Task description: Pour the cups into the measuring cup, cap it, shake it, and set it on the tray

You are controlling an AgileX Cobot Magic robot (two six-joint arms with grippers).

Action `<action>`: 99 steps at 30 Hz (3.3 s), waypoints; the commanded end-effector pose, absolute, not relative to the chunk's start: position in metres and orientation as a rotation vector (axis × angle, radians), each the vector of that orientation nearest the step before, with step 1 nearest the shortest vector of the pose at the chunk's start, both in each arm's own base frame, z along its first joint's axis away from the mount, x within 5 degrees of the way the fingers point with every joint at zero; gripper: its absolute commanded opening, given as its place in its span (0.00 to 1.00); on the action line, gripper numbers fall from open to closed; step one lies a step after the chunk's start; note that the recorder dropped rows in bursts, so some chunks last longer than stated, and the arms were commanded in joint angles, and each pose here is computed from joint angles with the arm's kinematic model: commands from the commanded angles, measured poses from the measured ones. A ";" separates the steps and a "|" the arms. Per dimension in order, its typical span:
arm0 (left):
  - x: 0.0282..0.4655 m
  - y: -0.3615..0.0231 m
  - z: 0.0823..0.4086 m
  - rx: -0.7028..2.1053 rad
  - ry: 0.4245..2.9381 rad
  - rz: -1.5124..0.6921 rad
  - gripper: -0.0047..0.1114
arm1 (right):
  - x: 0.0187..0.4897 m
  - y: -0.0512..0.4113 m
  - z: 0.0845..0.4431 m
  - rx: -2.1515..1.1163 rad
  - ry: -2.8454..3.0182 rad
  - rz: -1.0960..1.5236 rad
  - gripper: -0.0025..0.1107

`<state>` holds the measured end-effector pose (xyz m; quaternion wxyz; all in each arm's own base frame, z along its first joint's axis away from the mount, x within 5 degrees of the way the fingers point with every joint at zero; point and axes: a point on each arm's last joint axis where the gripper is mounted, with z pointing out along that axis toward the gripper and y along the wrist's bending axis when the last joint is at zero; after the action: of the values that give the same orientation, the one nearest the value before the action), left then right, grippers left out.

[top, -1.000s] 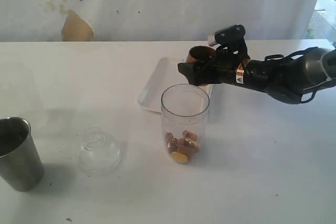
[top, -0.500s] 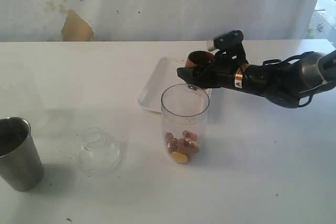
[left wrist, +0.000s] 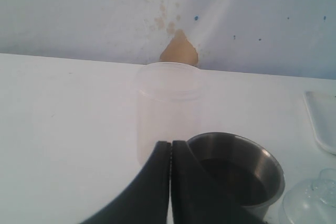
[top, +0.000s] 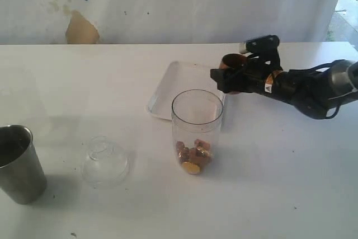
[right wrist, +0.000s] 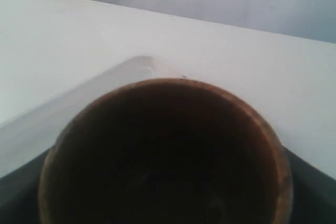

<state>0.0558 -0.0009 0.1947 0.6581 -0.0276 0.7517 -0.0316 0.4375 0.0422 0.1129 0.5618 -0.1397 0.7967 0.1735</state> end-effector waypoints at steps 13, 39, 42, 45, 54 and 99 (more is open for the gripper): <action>0.056 -0.001 0.194 -0.067 1.693 -0.076 0.05 | 0.439 0.010 0.110 -0.251 1.975 0.285 0.51; 0.056 -0.001 0.194 -0.067 1.693 -0.076 0.05 | 0.428 0.010 0.200 -0.218 1.908 0.192 0.79; 0.056 -0.001 0.194 -0.067 1.693 -0.076 0.05 | 0.417 0.018 0.232 -0.260 1.892 0.160 0.76; 0.056 -0.001 0.194 -0.067 1.693 -0.076 0.05 | 0.401 0.024 0.270 -0.197 1.865 0.154 0.63; 0.056 -0.001 0.194 -0.067 1.693 -0.076 0.05 | 0.331 0.043 0.366 -0.111 1.813 0.008 0.03; 0.056 -0.001 0.194 -0.067 1.693 -0.076 0.05 | -0.016 -0.022 0.371 0.181 1.194 0.261 0.02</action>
<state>0.0559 -0.0009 0.1948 0.6588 -0.0276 0.7511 -0.0316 -0.0163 -0.0218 0.3722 0.8161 0.0852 0.5584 0.1221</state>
